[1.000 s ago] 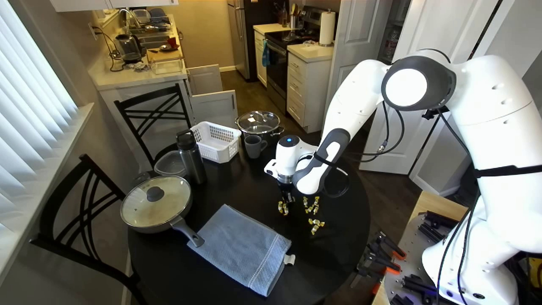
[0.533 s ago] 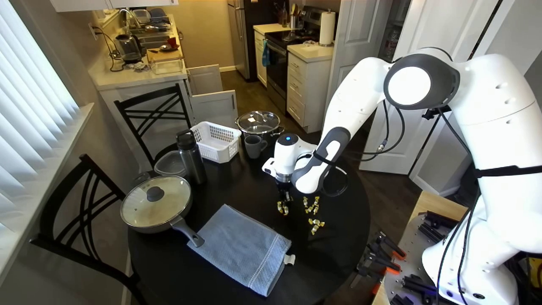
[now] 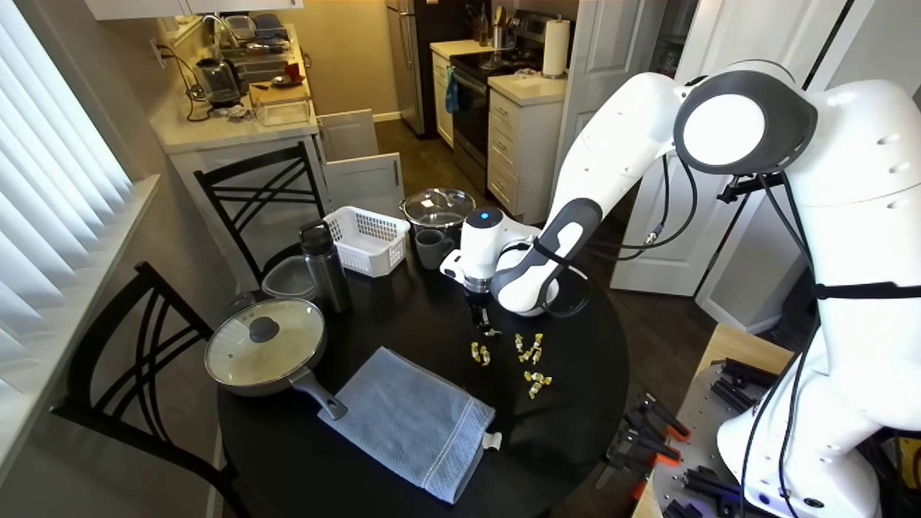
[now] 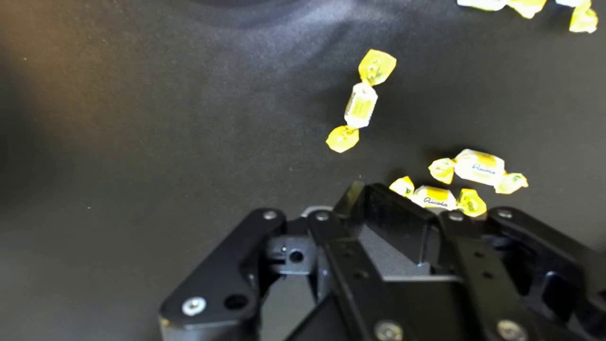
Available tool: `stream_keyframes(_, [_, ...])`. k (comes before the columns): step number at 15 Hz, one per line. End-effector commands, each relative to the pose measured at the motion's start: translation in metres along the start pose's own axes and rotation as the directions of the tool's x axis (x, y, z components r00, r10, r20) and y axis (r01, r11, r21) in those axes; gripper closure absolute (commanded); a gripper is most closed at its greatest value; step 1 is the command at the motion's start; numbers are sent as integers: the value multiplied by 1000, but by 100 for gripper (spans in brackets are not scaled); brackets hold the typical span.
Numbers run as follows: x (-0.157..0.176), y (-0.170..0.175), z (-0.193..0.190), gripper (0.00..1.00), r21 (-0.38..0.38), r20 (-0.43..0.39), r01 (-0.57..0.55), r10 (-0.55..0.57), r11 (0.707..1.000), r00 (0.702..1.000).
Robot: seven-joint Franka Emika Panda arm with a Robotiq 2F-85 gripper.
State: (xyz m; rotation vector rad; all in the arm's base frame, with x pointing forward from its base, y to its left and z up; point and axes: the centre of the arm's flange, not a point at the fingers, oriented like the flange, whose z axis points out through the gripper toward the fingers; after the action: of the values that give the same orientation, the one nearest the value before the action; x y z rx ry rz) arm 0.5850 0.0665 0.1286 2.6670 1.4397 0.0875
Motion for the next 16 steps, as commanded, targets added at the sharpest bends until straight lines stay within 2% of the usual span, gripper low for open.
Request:
stream_keyframes(1, [-7, -12, -7, 64, -24, 58, -8, 9, 1000, 998])
stream_keyframes(7, [-19, -18, 10, 27, -83, 140, -53, 64, 995, 988])
stream_keyframes(11, [-24, -19, 32, 2, -62, 150, -102, 110, 993, 982])
stream_keyframes(15, [-29, -21, 45, 0, -54, 162, -145, 152, 988, 975])
stream_keyframes(16, [-32, -20, 46, 4, -53, 162, -159, 166, 986, 973])
